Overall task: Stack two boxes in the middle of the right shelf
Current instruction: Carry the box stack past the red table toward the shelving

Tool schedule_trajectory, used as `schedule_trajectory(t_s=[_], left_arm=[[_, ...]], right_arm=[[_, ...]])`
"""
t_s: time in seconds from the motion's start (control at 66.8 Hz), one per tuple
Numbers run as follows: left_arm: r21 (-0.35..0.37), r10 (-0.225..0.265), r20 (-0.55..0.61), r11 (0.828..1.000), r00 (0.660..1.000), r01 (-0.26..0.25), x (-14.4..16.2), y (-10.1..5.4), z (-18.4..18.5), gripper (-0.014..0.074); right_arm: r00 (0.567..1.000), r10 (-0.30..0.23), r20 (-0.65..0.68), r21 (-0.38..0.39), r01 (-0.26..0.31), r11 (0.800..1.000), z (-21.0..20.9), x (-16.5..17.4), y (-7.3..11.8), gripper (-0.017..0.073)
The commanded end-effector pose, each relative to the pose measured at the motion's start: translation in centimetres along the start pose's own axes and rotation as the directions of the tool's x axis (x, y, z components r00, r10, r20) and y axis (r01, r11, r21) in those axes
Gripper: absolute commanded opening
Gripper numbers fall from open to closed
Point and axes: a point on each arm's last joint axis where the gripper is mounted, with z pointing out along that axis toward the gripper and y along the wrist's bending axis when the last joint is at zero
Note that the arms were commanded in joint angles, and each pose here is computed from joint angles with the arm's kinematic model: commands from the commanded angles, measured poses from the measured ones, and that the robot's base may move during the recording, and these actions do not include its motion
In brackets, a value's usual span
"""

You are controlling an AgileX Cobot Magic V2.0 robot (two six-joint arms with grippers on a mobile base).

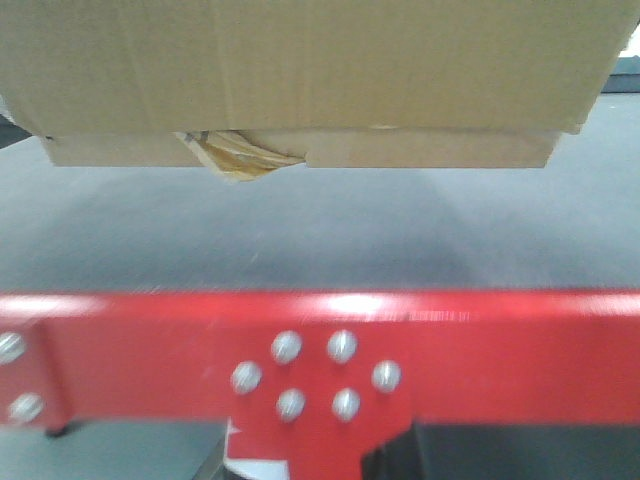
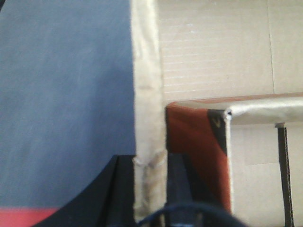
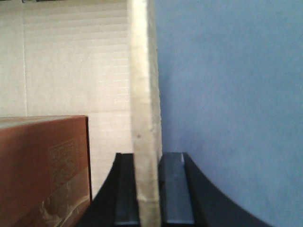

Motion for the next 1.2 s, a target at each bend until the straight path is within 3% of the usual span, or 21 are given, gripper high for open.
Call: schedule_trajectory(t_s=[0.0, 1.183], left_arm=[[-0.014, 0.004, 0.044, 1.000, 0.999, -0.004, -0.53, 0.44, -0.66, -0.0111], [-0.014, 0.004, 0.044, 1.000, 0.999, -0.004, -0.53, 0.44, -0.66, -0.0111]], right_arm=[[0.997, -0.011, 0.081, 0.006, 0.011, 1.000, -0.72, -0.84, -0.28, -0.0162], [0.997, -0.011, 0.083, 0.005, 0.011, 1.000, -0.72, -0.86, -0.27, -0.0162]])
